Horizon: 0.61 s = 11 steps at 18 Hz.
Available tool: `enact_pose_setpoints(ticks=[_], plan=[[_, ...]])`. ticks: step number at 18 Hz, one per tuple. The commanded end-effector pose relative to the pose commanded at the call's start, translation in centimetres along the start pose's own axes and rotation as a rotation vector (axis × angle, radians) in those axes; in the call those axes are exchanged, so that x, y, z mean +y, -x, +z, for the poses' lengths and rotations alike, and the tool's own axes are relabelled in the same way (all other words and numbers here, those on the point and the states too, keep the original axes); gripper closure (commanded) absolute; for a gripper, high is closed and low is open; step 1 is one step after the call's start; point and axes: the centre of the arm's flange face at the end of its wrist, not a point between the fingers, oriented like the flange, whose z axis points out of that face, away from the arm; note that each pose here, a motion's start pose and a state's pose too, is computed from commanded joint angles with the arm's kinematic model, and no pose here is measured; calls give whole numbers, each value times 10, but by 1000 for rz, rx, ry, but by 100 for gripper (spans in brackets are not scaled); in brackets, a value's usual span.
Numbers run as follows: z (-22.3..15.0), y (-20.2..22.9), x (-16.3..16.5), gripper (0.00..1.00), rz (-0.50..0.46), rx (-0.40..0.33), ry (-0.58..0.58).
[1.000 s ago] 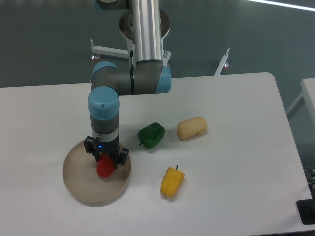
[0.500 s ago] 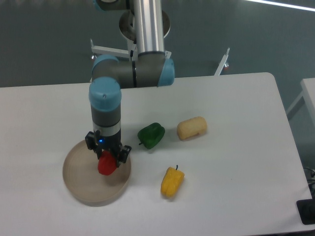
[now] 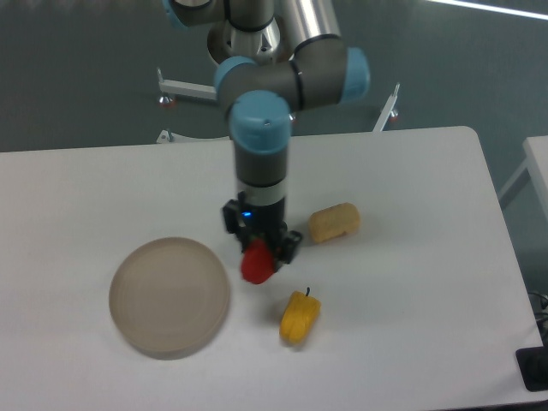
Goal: Pick up the red pepper from the plate
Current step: 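Lift the gripped red pepper up off the plate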
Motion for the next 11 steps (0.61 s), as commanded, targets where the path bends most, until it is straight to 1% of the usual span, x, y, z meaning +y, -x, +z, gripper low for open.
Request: enact_pose_setpoints(ticks=[3, 11], plan=[[2, 8, 10, 56, 19, 0, 8], [-1, 7, 11, 56, 21, -13, 21]])
